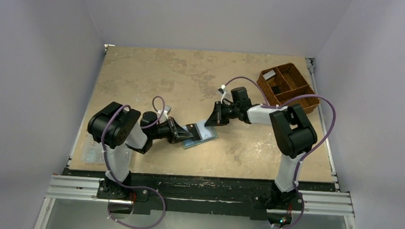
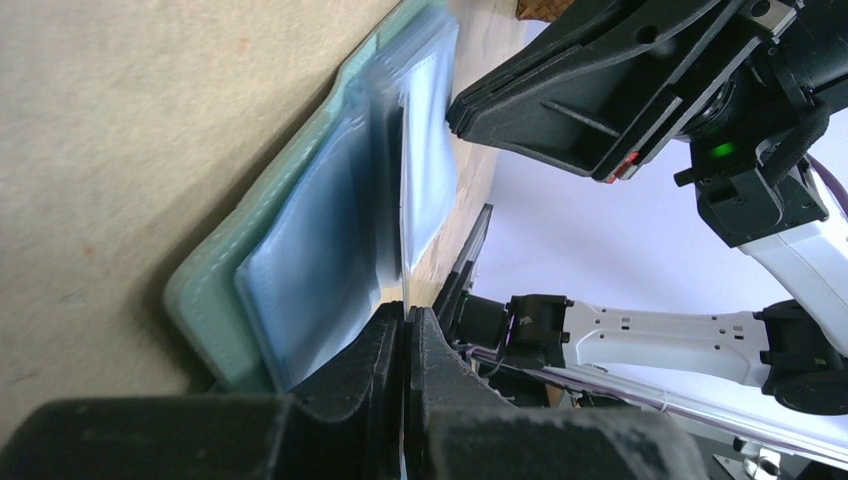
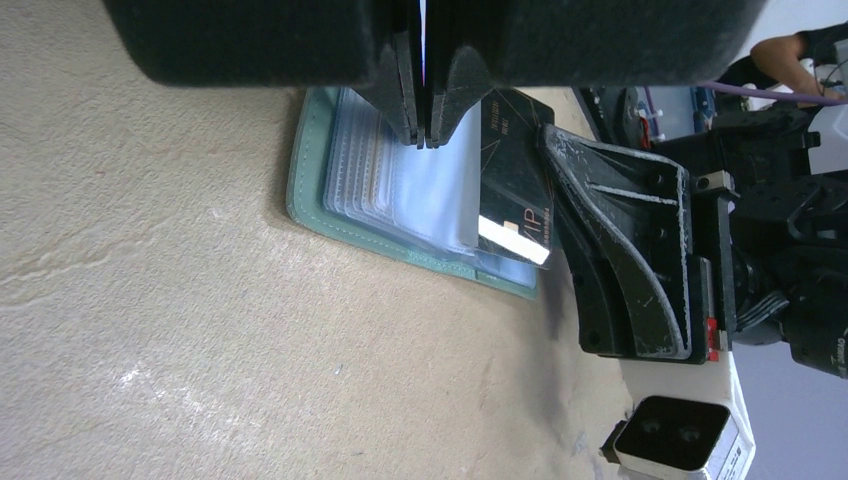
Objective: Put the credit cards into the card holder
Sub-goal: Insert the credit card into the card holder.
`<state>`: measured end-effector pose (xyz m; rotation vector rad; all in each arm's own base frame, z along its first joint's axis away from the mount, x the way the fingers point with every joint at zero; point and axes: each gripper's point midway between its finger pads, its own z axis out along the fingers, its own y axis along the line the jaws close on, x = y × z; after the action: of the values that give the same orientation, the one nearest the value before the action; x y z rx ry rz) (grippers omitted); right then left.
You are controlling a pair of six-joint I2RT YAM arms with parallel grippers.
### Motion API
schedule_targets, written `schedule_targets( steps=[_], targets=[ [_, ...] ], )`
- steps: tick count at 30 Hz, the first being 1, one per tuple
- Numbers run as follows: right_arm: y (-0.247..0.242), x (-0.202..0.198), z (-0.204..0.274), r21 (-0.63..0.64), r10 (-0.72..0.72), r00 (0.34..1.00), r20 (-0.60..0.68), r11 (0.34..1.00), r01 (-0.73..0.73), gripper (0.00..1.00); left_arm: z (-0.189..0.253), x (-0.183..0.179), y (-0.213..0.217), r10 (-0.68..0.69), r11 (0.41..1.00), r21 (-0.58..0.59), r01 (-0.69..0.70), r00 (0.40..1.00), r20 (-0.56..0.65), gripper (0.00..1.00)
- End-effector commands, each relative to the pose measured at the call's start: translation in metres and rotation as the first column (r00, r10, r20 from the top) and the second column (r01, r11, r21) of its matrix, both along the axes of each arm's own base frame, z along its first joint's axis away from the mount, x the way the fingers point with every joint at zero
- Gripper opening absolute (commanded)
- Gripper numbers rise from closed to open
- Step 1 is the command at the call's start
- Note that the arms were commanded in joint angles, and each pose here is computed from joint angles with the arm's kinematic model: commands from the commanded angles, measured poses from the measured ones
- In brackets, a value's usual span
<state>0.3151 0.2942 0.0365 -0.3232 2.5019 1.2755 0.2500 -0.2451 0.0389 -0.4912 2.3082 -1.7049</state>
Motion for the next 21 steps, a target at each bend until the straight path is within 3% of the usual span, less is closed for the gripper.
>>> schedule_targets(
  steps=[1,9,21],
  targets=[
    [-0.019,-0.006,-0.025,-0.112,-0.058,0.998,-0.032,0.992,0.054,0.04,0.012,0.006,-0.012,0.026,1.0,-0.014,-0.025,0.996,0.086,0.0],
    [-0.024,-0.006,-0.018,-0.134,-0.064,0.998,-0.002,0.989,0.063,0.11,0.005,0.007,-0.013,0.069,0.998,-0.005,-0.069,0.995,0.072,0.0],
    [-0.043,-0.003,-0.013,-0.214,-0.069,0.996,0.061,0.974,0.08,0.36,0.002,0.007,-0.021,0.065,0.998,-0.017,-0.064,0.993,0.097,0.0]
  ],
)
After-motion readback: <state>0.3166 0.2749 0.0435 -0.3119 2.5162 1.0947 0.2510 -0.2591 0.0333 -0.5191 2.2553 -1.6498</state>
